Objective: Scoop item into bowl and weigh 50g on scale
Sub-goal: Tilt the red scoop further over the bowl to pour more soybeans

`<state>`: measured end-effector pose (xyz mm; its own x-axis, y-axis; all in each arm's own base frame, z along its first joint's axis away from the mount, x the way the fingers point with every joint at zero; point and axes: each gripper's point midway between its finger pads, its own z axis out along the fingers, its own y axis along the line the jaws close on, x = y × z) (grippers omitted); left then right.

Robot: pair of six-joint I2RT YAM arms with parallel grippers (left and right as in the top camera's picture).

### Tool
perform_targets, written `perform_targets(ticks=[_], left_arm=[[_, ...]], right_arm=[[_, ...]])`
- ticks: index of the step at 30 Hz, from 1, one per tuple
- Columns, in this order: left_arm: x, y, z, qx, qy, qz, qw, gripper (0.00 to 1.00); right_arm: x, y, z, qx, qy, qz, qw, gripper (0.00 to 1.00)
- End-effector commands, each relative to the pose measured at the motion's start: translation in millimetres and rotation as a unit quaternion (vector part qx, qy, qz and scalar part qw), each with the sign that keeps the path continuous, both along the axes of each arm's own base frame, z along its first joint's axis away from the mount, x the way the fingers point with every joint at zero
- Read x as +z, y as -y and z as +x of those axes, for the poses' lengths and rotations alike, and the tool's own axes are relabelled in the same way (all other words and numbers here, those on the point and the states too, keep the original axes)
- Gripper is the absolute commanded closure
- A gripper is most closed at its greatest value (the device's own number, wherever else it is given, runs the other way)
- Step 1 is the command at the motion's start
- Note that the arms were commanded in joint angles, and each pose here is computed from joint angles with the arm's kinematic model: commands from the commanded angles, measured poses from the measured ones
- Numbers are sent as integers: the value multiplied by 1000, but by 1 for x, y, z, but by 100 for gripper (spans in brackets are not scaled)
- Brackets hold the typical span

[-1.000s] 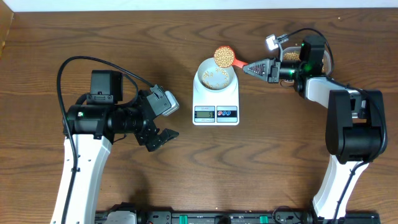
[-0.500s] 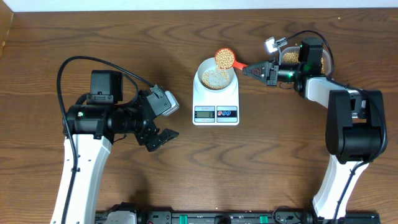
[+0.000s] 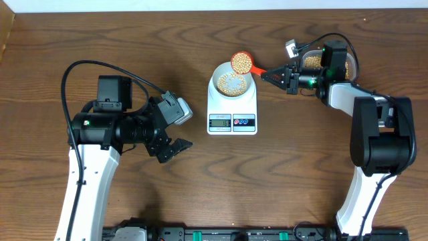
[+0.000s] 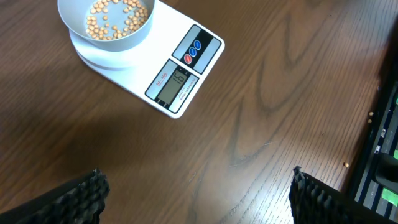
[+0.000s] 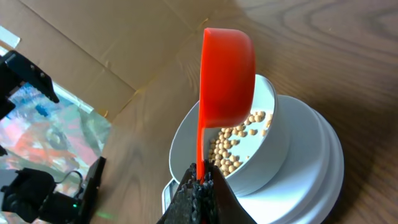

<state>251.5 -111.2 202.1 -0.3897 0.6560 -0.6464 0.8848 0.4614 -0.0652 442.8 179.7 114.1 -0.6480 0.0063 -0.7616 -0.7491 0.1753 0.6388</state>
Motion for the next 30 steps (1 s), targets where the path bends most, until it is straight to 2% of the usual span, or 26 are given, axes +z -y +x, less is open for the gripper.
perform_targets(ticks=[1,21,30], left_arm=[[4,0,3,-4,8,1,1000,5],[4,0,3,-4,8,0,1000,5],[4,0,3,-4,8,0,1000,5]], right_arm=[[2,-3,-3,12,28,1,1000,99],[-1,-3,2,-1,39,-11,999,99],[8,-3,-2,8,-57,20,998,99]])
